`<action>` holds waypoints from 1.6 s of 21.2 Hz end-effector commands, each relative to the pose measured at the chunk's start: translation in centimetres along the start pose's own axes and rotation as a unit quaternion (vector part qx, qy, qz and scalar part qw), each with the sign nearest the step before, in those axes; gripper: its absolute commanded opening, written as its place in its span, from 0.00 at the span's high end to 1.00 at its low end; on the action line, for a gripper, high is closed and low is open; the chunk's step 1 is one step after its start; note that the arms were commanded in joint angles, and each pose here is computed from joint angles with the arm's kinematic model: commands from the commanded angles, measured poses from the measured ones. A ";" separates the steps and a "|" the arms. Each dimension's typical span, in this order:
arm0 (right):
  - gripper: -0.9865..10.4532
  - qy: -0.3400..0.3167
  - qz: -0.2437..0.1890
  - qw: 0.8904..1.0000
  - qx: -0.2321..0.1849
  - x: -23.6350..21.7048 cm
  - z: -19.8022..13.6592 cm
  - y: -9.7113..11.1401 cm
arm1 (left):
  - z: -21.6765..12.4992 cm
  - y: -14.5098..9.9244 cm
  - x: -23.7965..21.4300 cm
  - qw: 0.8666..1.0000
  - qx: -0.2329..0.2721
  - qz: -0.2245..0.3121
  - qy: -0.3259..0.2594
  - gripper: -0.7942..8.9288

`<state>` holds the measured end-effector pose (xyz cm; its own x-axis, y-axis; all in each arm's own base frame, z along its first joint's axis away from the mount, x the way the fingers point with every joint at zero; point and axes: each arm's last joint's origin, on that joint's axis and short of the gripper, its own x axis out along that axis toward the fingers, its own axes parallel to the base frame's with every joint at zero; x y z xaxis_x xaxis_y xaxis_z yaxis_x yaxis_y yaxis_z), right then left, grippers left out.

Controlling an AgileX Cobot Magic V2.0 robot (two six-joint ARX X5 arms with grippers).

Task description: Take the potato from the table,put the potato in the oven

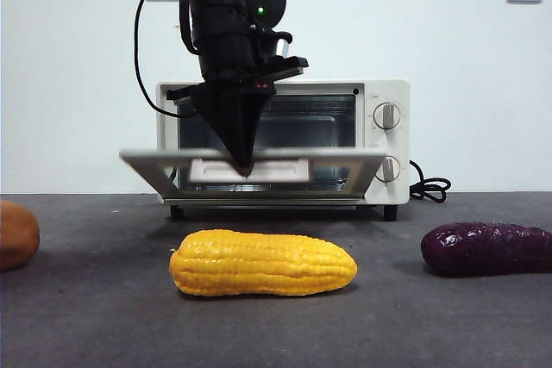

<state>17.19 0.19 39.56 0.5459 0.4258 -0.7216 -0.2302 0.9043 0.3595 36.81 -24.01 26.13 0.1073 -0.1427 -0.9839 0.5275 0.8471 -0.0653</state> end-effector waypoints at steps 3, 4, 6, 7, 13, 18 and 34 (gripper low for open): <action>0.91 -0.002 0.002 1.000 -0.007 -0.1 0.1 0.1 | 0.1 0.0 1.1 1.000 -0.003 0.003 0.013 0.92; 0.91 -0.002 0.002 1.000 -0.007 -0.1 0.1 0.1 | 0.1 0.0 1.2 1.000 -0.003 0.000 0.015 0.92; 0.91 -0.002 0.002 1.000 -0.007 -0.1 0.1 0.1 | 0.1 -0.2 1.2 1.000 0.001 -0.025 0.016 0.92; 0.91 -0.002 0.001 1.000 -0.008 -0.1 0.1 0.1 | 0.1 -0.3 1.1 0.999 0.001 -0.041 0.016 0.92; 0.91 0.008 0.002 1.000 -0.010 -0.1 -0.1 0.1 | -0.3 -1.0 -0.9 0.996 0.009 -0.090 -0.006 0.92; 0.91 0.010 0.008 1.000 -0.008 -0.1 -0.2 0.1 | -2.5 -1.6 -8.0 0.992 0.032 -0.090 -0.088 0.92; 0.63 -0.030 0.221 0.972 -0.070 2.9 1.8 8.6 | -23.2 -1.5 -29.8 0.913 0.010 -0.008 -0.408 0.92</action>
<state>18.03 8.47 41.65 0.4219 0.7708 -0.4774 -0.5875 0.6335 0.5036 13.75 -9.35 51.96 0.6894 -0.4991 -0.5250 0.5579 0.8281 -0.0546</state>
